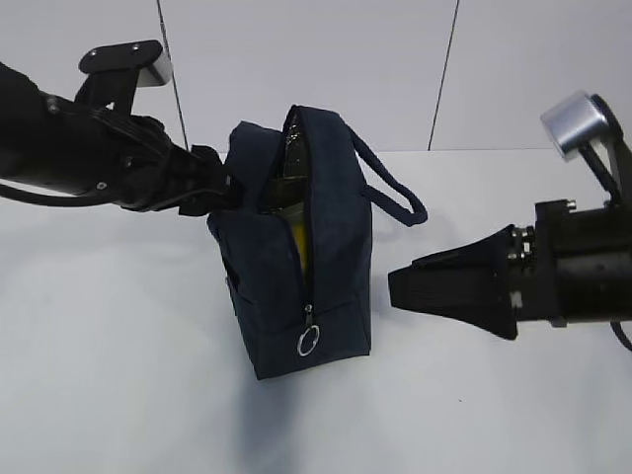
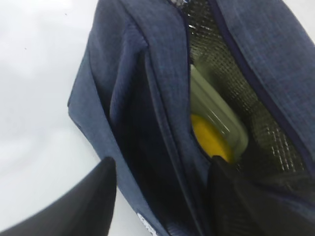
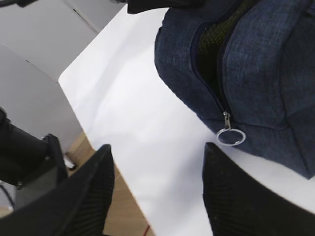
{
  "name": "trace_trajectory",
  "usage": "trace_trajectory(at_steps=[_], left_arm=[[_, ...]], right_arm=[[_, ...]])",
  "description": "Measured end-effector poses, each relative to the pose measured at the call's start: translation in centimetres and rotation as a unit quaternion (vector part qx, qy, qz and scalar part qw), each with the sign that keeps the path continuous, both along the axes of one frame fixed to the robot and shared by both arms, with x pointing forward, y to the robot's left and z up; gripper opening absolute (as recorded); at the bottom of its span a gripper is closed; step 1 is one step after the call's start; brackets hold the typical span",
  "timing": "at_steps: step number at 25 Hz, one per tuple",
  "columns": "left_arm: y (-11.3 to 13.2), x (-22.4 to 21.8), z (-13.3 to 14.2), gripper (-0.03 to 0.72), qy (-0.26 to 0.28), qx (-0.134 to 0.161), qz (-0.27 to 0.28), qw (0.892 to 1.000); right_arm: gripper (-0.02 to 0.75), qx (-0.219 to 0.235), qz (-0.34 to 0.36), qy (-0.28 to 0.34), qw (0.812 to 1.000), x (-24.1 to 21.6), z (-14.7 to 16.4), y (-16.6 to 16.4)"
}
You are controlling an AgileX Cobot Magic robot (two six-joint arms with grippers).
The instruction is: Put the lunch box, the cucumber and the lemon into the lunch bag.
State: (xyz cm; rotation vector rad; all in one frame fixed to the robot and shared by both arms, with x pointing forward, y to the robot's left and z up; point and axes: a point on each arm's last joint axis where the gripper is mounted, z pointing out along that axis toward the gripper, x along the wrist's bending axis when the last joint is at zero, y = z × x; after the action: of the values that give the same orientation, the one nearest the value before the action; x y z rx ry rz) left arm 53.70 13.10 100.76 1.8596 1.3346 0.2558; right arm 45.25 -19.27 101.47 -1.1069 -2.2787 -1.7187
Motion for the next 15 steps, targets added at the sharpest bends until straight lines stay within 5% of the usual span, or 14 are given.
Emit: trace_trajectory(at_steps=[7, 15], left_arm=[[-0.1, -0.1, -0.1, 0.416, 0.008, -0.002, -0.004, 1.000], [-0.1, -0.1, -0.1, 0.368, 0.008, -0.003, -0.004, 1.000]], right_arm=[[0.438, -0.029, -0.027, -0.061, 0.997, -0.1, -1.6, -0.5], [0.437, -0.038, -0.011, 0.008, 0.999, 1.8, -6.7, -0.1]])
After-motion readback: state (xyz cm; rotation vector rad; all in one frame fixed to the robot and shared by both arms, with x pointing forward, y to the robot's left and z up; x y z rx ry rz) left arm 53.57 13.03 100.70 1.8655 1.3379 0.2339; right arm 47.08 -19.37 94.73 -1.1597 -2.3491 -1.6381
